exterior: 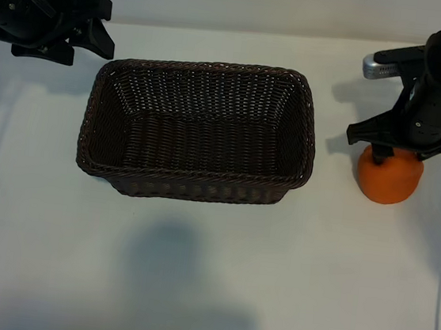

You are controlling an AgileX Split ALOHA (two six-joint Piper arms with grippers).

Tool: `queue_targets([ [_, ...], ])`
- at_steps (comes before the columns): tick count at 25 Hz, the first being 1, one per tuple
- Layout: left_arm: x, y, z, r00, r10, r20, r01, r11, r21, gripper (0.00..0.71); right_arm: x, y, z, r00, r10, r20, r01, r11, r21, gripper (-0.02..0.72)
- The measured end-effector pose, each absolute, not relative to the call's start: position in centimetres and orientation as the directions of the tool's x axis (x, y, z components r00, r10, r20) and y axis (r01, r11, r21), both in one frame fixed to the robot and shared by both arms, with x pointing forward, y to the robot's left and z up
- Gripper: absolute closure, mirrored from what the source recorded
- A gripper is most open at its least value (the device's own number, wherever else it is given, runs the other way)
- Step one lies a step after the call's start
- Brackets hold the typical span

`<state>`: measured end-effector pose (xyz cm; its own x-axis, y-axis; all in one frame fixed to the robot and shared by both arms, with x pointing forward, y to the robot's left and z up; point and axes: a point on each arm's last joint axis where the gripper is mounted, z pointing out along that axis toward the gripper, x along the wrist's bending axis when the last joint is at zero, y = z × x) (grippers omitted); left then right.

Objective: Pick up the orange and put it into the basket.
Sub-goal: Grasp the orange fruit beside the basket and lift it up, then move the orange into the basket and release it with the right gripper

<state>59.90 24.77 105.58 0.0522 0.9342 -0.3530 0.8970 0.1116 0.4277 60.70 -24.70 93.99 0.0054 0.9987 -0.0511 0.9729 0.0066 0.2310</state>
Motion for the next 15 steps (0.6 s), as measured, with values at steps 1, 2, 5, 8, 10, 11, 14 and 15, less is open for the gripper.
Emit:
queue_targets([
  [1, 59.9, 24.77, 105.58, 0.052, 0.934, -0.352, 0.897, 0.111, 0.428, 0.119, 60.71, -24.73, 93.96, 0.006, 0.999, -0.051, 0.973, 0.006, 0.231, 0.163],
  [2, 59.9, 24.77, 105.58, 0.052, 0.934, -0.352, 0.897, 0.111, 0.428, 0.119, 60.73, -24.78, 93.96, 0.007, 0.999, -0.051, 0.973, 0.005, 0.232, 0.189],
  [5, 59.9, 24.77, 105.58, 0.052, 0.934, -0.352, 0.897, 0.111, 0.428, 0.119, 60.73, -24.78, 93.91, 0.007, 0.999, -0.051, 0.973, 0.005, 0.23, 0.331],
  [8, 59.9, 24.77, 105.58, 0.052, 0.934, -0.352, 0.897, 0.111, 0.428, 0.119, 60.74, -24.77, 93.83, 0.008, 0.999, -0.051, 0.974, 0.004, 0.228, 0.537],
  [10, 59.9, 24.77, 105.58, 0.052, 0.935, -0.352, 0.897, 0.111, 0.428, 0.119, 60.74, -24.77, 93.83, 0.008, 0.999, -0.051, 0.974, 0.004, 0.228, 0.629],
  [11, 59.9, 24.77, 105.58, 0.052, 0.935, -0.352, 0.897, 0.111, 0.428, 0.119, 60.73, -24.77, 93.83, 0.008, 0.999, -0.051, 0.974, 0.004, 0.227, 0.647],
  [14, 59.9, 24.78, 105.58, 0.053, 0.935, -0.351, 0.897, 0.11, 0.428, 0.119, 60.69, -24.78, 93.82, 0.008, 0.999, -0.052, 0.975, 0.004, 0.223, 0.655],
  [15, 59.9, 24.78, 105.58, 0.053, 0.935, -0.351, 0.897, 0.11, 0.428, 0.119, 60.68, -24.79, 93.82, 0.008, 0.999, -0.053, 0.975, 0.004, 0.222, 0.655],
])
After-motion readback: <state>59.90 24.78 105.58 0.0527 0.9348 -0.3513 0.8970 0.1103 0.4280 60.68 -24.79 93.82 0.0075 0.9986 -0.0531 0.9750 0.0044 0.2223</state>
